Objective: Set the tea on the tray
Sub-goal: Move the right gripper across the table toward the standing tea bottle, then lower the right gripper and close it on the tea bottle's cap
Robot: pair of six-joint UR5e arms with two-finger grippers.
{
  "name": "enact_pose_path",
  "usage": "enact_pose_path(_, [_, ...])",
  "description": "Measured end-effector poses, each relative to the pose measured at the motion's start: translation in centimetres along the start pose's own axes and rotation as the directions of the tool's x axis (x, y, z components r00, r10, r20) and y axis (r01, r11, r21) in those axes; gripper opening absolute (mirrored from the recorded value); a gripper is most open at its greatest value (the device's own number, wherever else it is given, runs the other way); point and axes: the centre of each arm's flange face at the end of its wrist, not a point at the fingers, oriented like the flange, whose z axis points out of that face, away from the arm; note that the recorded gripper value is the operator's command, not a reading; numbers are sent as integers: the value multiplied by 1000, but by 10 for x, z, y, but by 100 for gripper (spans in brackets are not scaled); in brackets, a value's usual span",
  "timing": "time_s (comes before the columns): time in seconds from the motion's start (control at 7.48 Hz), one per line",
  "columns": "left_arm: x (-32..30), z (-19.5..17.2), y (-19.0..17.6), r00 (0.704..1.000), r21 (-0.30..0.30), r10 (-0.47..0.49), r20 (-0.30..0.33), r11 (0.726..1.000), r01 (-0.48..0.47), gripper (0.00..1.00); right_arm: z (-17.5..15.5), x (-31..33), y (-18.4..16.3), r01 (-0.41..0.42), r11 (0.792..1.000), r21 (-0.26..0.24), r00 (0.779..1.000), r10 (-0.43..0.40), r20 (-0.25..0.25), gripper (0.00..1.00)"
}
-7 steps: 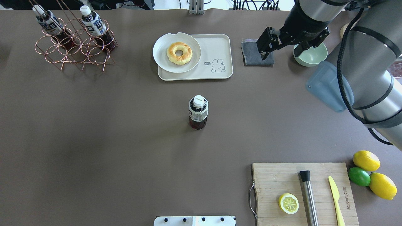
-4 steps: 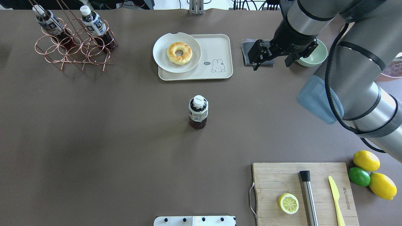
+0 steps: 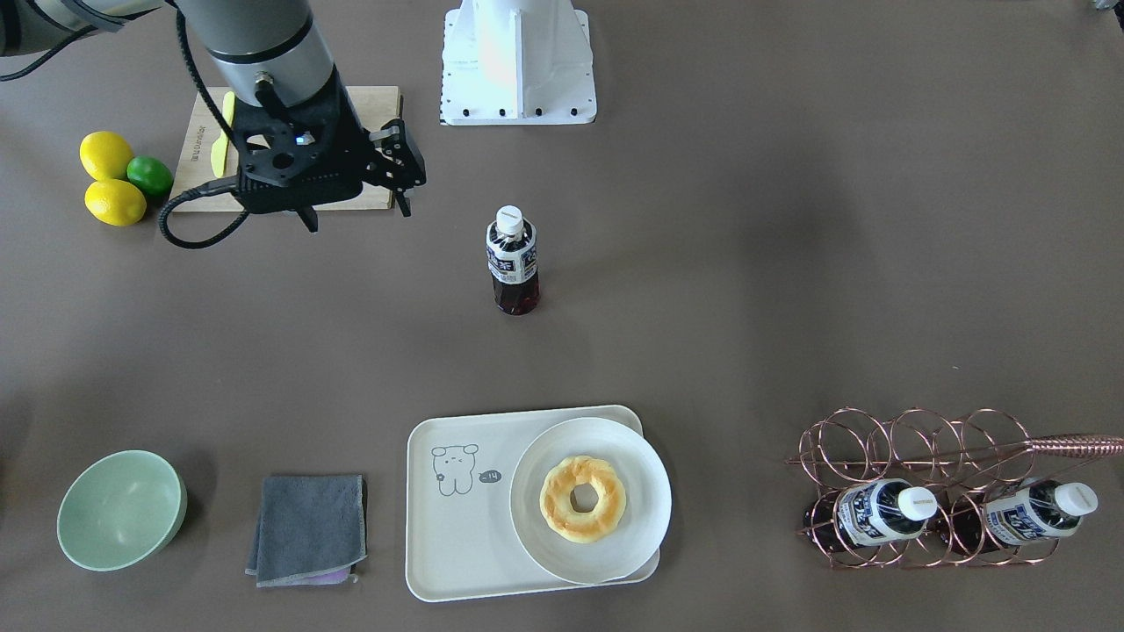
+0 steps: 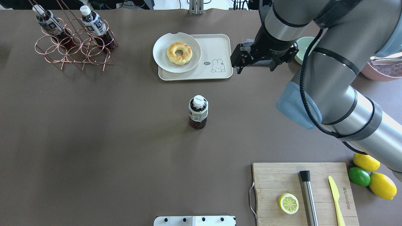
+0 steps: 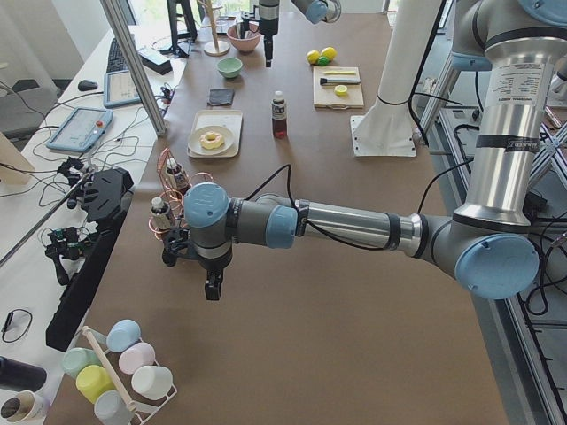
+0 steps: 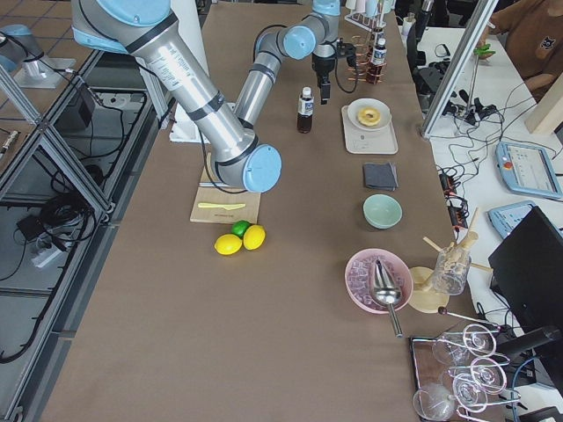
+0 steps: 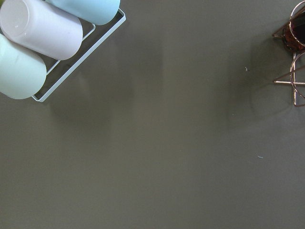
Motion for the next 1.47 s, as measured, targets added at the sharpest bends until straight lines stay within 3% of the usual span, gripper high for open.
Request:
enact_pose_path(0.67, [-4,2,0,1000,-1,-3,3,1000,3,97,34,-83,28,-70,997,43,998,70,3,95])
enact_pose_path(1.47, [-7,5,-1,1000,-6,-8,3,1000,8,97,70,-99,33,-67,997,40,998,68,-11,67])
